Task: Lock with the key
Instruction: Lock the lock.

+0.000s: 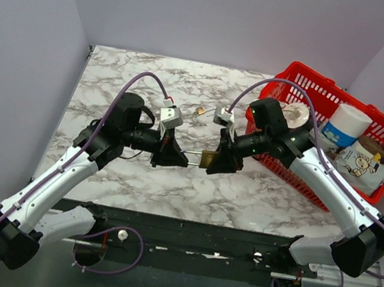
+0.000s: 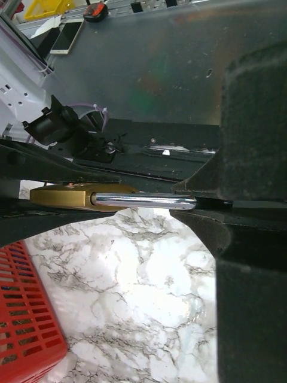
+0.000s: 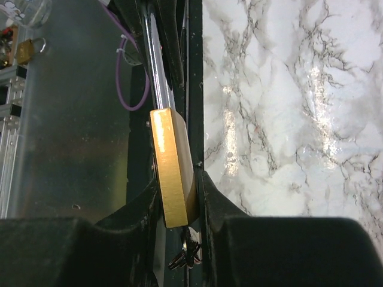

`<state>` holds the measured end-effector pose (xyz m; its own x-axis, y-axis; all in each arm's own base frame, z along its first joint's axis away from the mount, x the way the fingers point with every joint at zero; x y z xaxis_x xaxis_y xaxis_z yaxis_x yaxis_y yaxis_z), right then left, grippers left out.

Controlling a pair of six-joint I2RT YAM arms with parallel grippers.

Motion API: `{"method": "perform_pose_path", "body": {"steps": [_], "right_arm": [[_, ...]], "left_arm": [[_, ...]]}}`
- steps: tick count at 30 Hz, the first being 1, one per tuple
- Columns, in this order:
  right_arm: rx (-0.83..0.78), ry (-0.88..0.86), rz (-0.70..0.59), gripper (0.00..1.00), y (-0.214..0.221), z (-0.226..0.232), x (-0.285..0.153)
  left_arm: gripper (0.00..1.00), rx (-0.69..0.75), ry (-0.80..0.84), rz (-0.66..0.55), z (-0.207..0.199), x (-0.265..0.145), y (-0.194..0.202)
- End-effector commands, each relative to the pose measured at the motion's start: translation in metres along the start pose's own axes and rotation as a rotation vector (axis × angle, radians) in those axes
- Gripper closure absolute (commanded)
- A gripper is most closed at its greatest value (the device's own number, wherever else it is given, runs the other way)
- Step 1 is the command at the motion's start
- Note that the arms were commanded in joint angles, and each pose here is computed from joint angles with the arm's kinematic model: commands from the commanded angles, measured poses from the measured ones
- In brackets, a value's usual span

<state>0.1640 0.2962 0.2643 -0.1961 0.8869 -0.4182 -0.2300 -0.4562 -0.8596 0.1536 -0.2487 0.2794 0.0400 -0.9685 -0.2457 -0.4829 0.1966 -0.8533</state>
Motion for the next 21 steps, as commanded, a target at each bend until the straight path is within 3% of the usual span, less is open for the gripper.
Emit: {"method": "perform_pose_path", "body": {"steps": [1,5,6,8,11,13,14,17,21], "right_arm": [[-0.299,-0.182,-0.182,0.99,-0.059,0.038,0.034],[-0.275,-0.2,-0.113,0.99,-0.031,0.039,0.036],[-0.271,-0.196,-0.103,0.99,-0.026,0.038,0.037],[-0.265,-0.194,-0.083,0.99,-0.018,0.036,0.039],[-0.25,-0.185,-0.076,0.99,-0.018,0.031,0.041],[-0.253,-0.154,-0.081,0.99,-0.026,0.026,0.042],[-0.241,-0.133,-0.087,0.99,-0.032,0.023,0.042],[-0.199,-0.032,-0.116,0.99,-0.045,0.004,0.04],[-0.146,0.125,-0.192,0.99,-0.059,-0.021,0.034]], "left_arm": [[1.0,0.244,0.074,-0.112,-0.01,0.018,-0.042],[1.0,0.312,-0.004,-0.002,0.017,-0.001,-0.039],[1.0,0.384,-0.016,0.025,0.023,-0.003,-0.041],[1.0,0.378,-0.031,0.062,0.027,-0.008,-0.046],[1.0,0.354,-0.039,0.03,0.028,-0.008,-0.054],[0.86,0.29,-0.068,-0.001,0.027,-0.009,-0.058],[0.64,0.279,-0.092,-0.037,0.029,-0.01,-0.063],[0.29,0.12,-0.234,-0.142,0.047,-0.024,-0.075],[0.17,-0.09,-0.403,-0.325,0.076,-0.067,-0.095]]}}
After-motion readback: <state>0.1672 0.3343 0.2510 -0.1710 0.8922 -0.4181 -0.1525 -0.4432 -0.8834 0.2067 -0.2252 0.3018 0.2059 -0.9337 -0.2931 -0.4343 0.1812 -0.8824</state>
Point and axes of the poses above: each gripper's point midway between its finger pads, its own x axis out along the fingers, its own z axis along the line the jaws close on, y = z × x, the point moved 1 cm from there along -x, back along the fingers, and after that the axes turned 5 degrees about -x, right-handed, at the moved point
